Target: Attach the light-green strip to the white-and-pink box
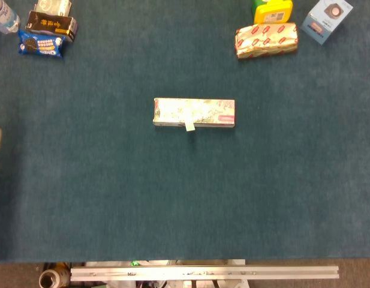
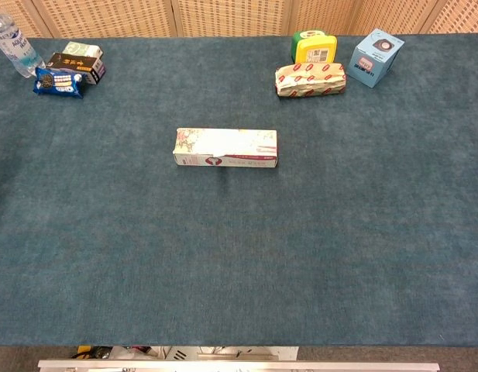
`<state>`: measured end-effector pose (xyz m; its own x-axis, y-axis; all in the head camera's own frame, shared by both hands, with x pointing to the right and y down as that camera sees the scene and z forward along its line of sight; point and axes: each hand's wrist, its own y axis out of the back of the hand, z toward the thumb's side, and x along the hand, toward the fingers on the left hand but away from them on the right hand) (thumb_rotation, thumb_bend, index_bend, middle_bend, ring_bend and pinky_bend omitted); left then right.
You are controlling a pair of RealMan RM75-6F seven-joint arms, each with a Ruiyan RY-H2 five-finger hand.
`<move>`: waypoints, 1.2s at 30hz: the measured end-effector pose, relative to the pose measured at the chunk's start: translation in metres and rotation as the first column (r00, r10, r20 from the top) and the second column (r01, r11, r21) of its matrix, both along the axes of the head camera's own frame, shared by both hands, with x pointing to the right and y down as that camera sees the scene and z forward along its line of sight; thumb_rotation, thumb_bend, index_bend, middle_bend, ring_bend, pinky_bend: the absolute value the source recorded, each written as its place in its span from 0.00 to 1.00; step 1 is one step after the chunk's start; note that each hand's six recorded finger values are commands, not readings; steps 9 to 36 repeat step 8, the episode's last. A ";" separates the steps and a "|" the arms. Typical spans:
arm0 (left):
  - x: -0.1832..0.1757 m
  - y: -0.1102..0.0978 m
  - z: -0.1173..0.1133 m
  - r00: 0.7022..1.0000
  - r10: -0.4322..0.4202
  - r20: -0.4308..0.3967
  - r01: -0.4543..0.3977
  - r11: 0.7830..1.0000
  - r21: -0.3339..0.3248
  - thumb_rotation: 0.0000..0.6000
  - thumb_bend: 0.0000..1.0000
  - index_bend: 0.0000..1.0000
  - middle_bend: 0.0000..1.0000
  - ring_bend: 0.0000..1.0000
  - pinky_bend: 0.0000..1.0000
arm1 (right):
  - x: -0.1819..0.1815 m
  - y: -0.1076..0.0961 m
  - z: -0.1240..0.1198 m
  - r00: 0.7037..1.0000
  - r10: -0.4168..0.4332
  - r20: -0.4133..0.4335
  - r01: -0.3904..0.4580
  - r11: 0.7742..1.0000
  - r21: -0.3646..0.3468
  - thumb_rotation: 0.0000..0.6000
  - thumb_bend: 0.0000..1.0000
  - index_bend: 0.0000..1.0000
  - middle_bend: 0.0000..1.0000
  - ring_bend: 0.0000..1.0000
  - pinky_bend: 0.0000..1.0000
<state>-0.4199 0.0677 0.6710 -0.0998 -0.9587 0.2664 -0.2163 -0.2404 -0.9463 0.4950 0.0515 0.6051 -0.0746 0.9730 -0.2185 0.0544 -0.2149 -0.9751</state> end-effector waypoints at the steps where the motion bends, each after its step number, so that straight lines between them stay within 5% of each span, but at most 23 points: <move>1: -0.004 0.008 -0.002 1.000 -0.012 0.001 0.012 1.000 0.007 1.00 0.36 0.06 0.32 0.36 0.46 | 0.000 0.003 -0.001 1.000 0.006 0.005 -0.006 1.000 0.003 1.00 0.16 0.30 0.41 0.43 0.62; 8: -0.013 0.043 -0.017 0.999 -0.037 -0.002 0.038 0.999 0.039 1.00 0.36 0.06 0.32 0.36 0.44 | -0.006 0.010 -0.006 1.000 0.007 0.016 -0.007 1.000 -0.005 1.00 0.16 0.30 0.41 0.43 0.62; 36: -0.013 0.043 -0.017 0.999 -0.037 -0.002 0.038 0.999 0.039 1.00 0.36 0.06 0.32 0.36 0.44 | -0.006 0.010 -0.006 1.000 0.007 0.016 -0.007 1.000 -0.005 1.00 0.16 0.30 0.41 0.43 0.62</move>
